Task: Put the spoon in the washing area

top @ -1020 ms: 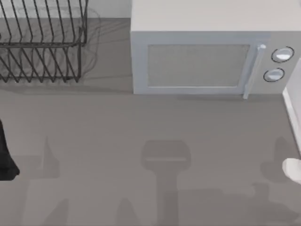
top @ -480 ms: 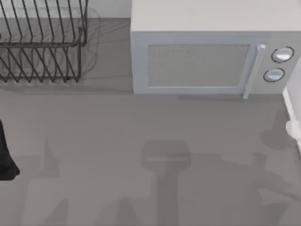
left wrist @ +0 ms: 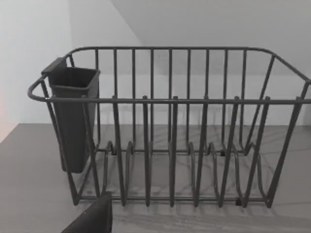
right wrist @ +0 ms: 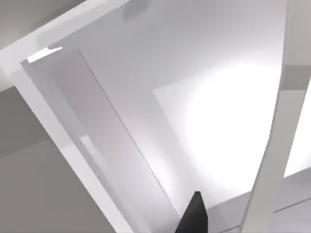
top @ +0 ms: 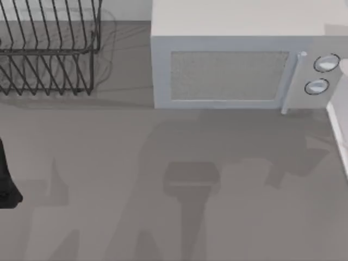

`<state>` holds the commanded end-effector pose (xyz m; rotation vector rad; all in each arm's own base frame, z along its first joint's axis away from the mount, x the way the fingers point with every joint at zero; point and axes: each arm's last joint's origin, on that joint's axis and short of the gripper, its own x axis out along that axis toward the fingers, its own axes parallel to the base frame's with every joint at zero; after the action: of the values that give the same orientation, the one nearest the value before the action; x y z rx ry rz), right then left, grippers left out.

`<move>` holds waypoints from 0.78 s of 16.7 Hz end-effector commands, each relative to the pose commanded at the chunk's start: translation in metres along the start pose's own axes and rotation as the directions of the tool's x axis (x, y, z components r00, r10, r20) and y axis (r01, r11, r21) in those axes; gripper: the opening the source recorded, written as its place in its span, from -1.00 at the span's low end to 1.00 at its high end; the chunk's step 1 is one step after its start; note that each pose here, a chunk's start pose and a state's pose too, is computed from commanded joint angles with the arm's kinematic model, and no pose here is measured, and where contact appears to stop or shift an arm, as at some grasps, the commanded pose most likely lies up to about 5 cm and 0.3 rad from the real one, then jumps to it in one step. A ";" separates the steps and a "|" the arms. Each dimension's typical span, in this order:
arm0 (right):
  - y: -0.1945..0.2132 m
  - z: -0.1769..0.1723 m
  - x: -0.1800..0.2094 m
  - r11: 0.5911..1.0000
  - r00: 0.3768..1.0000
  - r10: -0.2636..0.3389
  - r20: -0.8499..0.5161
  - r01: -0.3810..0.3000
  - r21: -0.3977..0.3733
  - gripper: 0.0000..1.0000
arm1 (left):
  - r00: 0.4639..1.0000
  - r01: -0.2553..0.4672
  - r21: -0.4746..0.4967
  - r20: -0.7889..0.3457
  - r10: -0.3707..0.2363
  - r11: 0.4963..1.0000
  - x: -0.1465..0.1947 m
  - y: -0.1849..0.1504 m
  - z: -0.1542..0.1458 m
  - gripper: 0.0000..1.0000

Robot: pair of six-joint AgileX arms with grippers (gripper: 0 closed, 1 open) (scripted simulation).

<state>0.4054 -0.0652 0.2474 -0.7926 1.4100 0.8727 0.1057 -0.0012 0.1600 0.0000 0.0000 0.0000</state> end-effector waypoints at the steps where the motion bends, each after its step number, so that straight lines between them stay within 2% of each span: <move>1: -0.016 0.003 0.002 1.000 1.000 -0.002 0.000 0.002 -0.002 -1.00 | 1.000 0.000 0.000 0.000 0.000 1.000 0.000 0.000 0.000 1.00; 4: -0.052 0.012 0.015 1.000 1.000 0.002 -0.006 -0.002 -0.028 -1.00 | 1.000 0.000 0.000 0.000 0.000 1.000 0.000 0.000 0.000 1.00; 8: -0.077 0.024 0.041 0.995 1.000 0.018 -0.024 -0.021 -0.097 -1.00 | 1.000 0.000 0.000 0.000 0.000 1.000 0.000 0.000 0.000 1.00; 13: -0.086 0.038 0.048 0.982 0.999 -0.028 -0.022 0.023 -0.186 -1.00 | 1.000 0.000 0.000 0.000 0.000 1.000 0.000 0.000 0.000 1.00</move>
<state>0.4972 -0.0715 0.1966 -0.9636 1.3499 0.9882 0.1057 -0.0012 0.1600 0.0000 0.0000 0.0000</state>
